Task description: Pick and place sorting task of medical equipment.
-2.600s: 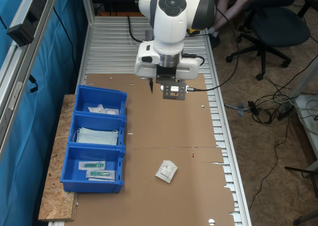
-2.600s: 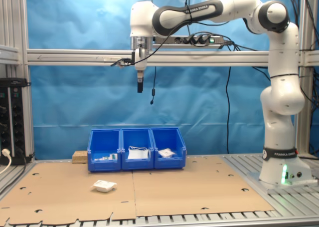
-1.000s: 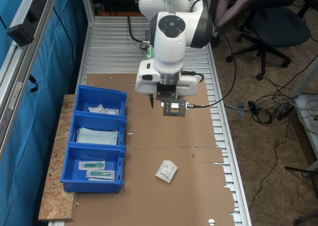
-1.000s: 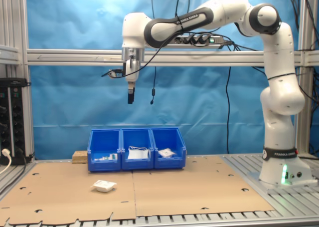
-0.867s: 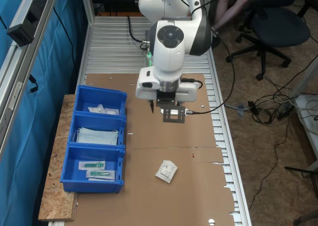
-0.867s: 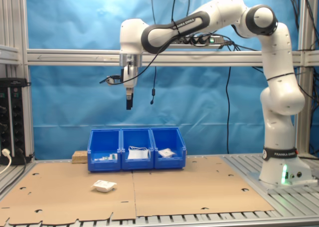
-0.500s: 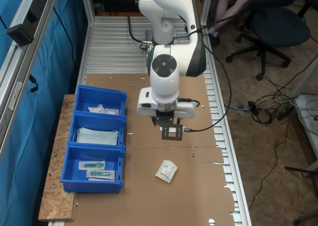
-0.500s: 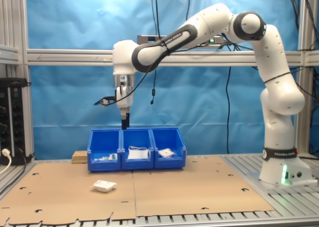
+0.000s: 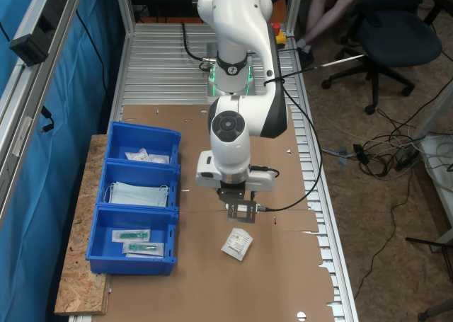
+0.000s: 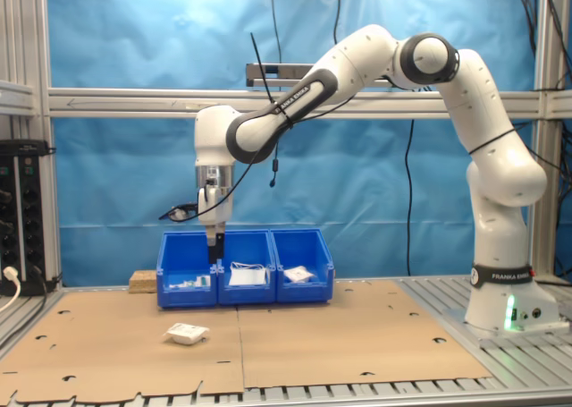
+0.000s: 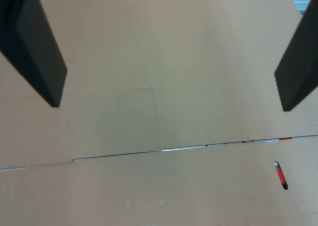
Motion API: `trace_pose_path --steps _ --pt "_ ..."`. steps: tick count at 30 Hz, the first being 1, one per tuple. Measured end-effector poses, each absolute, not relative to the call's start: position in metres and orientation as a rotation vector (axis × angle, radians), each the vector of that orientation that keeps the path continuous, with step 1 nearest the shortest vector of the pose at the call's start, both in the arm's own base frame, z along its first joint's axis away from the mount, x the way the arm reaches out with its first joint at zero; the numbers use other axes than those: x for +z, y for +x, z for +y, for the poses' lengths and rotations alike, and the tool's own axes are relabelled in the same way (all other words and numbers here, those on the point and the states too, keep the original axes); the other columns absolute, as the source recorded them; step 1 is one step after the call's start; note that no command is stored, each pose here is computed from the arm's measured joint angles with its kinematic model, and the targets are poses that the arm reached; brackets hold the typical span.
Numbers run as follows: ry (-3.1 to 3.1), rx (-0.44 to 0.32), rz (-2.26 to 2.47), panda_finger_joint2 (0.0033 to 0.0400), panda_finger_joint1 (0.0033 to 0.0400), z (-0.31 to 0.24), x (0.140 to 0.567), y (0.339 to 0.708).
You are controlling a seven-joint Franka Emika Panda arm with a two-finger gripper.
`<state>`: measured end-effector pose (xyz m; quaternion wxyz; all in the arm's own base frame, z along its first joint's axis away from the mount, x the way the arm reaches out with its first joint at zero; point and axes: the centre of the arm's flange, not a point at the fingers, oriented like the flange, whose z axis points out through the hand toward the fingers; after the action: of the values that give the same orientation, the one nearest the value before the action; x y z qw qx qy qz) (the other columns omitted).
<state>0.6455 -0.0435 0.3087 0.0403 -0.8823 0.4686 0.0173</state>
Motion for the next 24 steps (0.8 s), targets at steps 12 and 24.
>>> trace_pose_path --steps 12,24 --pt "-2.679 0.008 1.444 0.04 0.04 -0.046 0.276 0.66" --pt "-2.625 0.006 1.472 0.04 0.04 -0.046 0.233 0.68"
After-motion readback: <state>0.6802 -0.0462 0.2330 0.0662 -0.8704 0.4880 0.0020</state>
